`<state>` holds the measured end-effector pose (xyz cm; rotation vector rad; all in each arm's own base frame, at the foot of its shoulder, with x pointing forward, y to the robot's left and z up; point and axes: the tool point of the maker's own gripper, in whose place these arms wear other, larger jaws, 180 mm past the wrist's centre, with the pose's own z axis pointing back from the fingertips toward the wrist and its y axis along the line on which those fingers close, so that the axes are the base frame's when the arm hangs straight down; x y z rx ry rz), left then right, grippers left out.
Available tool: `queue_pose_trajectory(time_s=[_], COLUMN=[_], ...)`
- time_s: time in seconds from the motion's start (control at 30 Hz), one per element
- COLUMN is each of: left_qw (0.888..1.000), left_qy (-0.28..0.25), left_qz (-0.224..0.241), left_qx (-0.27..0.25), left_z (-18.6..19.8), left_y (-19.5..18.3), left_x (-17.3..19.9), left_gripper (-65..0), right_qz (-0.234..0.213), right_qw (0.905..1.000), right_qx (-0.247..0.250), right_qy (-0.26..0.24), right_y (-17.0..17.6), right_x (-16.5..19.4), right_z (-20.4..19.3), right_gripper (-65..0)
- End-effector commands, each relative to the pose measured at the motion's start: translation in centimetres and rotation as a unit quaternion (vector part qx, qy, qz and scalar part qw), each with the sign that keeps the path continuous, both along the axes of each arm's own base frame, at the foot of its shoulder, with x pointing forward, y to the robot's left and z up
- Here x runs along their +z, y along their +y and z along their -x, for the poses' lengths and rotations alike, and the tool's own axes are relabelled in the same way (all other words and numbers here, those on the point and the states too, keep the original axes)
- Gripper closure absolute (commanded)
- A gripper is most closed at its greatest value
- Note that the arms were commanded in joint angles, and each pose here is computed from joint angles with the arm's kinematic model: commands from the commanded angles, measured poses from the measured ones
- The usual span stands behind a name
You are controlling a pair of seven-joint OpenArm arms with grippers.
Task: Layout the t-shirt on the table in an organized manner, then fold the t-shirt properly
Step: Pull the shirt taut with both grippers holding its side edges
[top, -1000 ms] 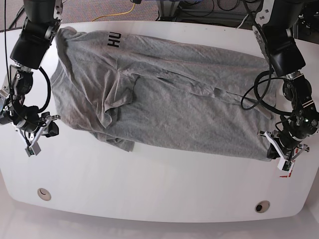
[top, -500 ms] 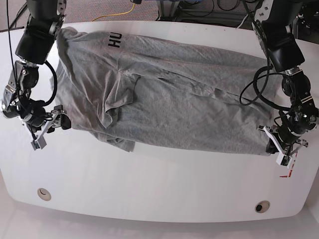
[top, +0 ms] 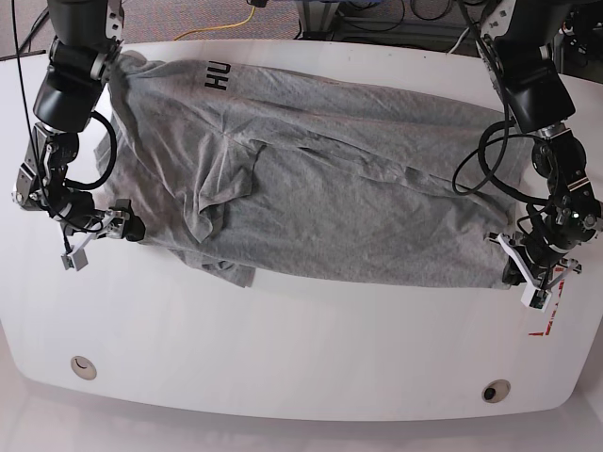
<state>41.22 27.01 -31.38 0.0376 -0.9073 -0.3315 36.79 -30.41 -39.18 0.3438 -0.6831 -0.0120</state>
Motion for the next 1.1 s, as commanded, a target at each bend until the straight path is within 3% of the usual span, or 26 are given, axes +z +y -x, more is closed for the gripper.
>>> queue_pose_trajectory(time_s=[0.0,0.4,0.57,0.8,1.07], left_qw=[0.999,0.999,0.999,0.999,0.999], left_qy=[-0.035,-0.035,-0.035,-0.035,-0.035], left_qz=[-0.001,-0.002,-0.002,-0.001,-0.001], left_qx=[-0.003,-0.004,-0.004,-0.003,-0.003], left_z=[-1.1,-1.1,-1.1,-1.1,-1.1], left_y=[0.2,0.2,0.2,0.2,0.2], left_x=[2.3,2.3,2.3,2.3,2.3], left_gripper=[0.0,0.0,0.0,0.0,0.0], right_qz=[-0.006,-0.028,-0.029,-0.028,-0.024], right_qw=[0.9993,0.9996,0.9996,0.9996,0.9997], right_qx=[-0.018,-0.008,-0.006,-0.005,-0.006], right_qy=[-0.034,-0.002,0.003,0.003,-0.003], right_y=[-1.3,0.7,1.0,1.0,0.6], right_x=[1.6,-0.3,-0.6,-0.6,0.0], right_z=[-1.4,-0.5,-0.4,-0.4,-0.8], right_gripper=[-54.9,-53.6,-40.0,-9.7,-7.5])
